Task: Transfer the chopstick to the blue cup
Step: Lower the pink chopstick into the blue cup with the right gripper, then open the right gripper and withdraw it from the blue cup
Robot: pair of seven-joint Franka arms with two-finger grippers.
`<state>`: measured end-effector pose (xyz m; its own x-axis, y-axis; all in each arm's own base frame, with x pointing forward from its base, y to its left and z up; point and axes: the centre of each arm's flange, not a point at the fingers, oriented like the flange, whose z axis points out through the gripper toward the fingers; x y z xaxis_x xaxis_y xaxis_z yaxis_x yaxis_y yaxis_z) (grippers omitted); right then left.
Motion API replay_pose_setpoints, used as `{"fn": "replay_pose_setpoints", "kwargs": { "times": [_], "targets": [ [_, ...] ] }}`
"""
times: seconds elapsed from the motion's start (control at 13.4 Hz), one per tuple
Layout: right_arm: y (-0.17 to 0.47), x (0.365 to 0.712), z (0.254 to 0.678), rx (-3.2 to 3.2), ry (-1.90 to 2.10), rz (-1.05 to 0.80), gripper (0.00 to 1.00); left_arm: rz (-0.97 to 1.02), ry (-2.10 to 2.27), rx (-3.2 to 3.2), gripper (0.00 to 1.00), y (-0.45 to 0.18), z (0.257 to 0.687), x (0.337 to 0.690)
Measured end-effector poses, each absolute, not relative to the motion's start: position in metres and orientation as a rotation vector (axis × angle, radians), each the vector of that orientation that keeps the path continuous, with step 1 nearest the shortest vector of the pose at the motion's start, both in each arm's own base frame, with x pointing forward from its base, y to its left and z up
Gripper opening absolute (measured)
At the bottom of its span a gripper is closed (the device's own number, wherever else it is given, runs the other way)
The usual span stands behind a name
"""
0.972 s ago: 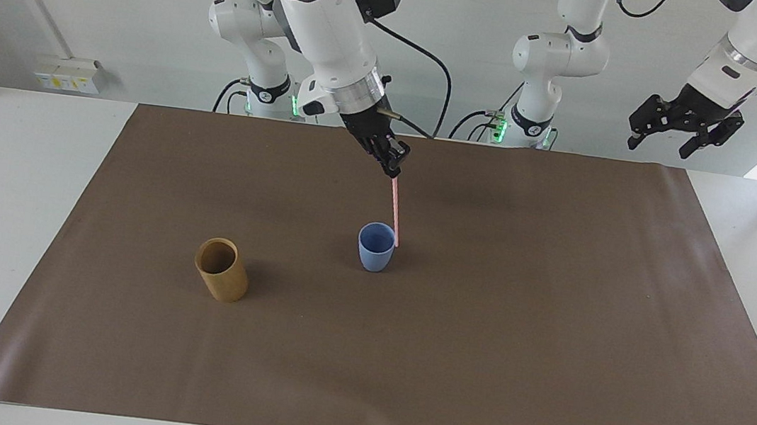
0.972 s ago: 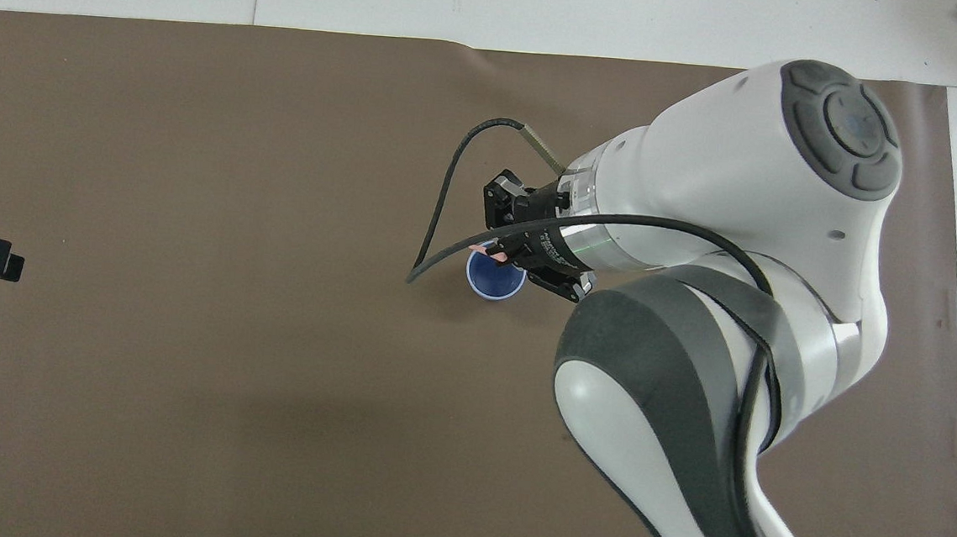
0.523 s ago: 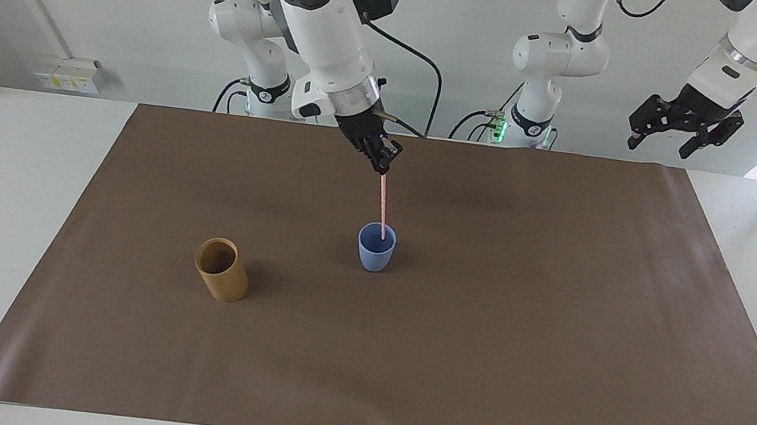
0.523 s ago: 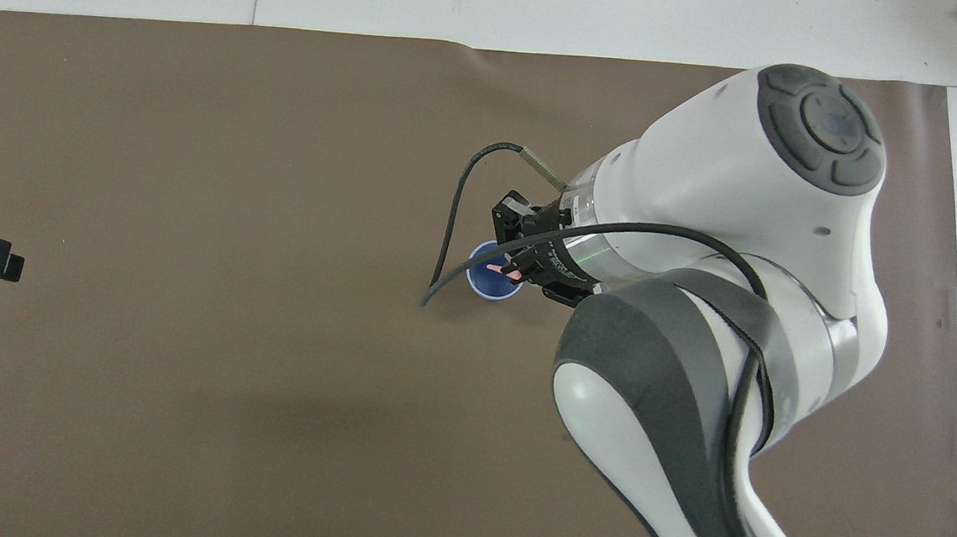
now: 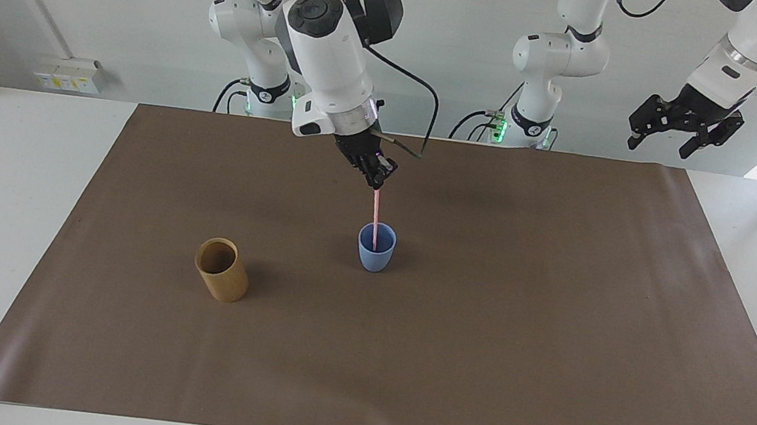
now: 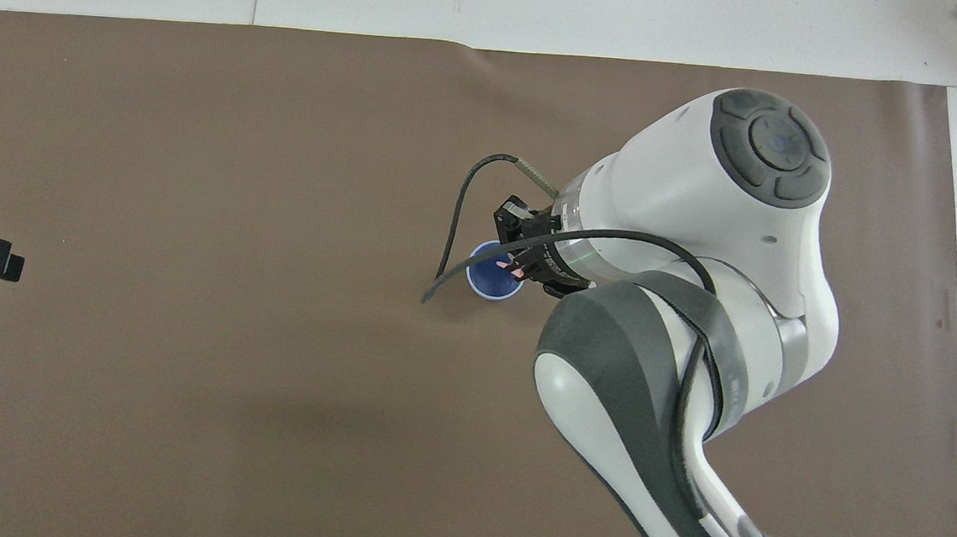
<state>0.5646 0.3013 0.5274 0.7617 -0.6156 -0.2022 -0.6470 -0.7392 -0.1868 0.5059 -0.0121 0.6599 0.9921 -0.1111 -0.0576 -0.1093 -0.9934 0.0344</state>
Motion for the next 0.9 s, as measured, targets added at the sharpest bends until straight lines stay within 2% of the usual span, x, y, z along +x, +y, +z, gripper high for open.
{"fn": "replay_pose_setpoints", "kwargs": {
  "times": [0.3, 0.45, 0.52, 0.82, 0.9],
  "targets": [
    [0.3043, 0.5632, 0.5173, -2.715, 0.99, 0.187, 0.12, -0.092, -0.172, 3.104, 1.0, -0.0121, 0.6599, 0.5059],
    [0.3043, 0.5635, 0.5177, -2.713, 0.99, 0.184, 0.33, -0.092, -0.172, 3.104, 1.0, -0.0121, 0.6599, 0.5058],
    [0.3043, 0.5637, 0.5181, -2.712, 0.989, 0.182, 0.33, -0.092, -0.172, 3.104, 1.0, -0.0121, 0.6599, 0.5058],
    [0.3048, 0.5646, 0.5249, -2.705, 0.984, 0.168, 0.45, -0.092, -0.172, 3.104, 1.0, -0.0121, 0.6599, 0.5058],
    [0.305, 0.5645, 0.5259, -2.704, 0.983, 0.167, 0.45, -0.092, -0.172, 3.104, 1.0, -0.0121, 0.6599, 0.5058]
  ]
}}
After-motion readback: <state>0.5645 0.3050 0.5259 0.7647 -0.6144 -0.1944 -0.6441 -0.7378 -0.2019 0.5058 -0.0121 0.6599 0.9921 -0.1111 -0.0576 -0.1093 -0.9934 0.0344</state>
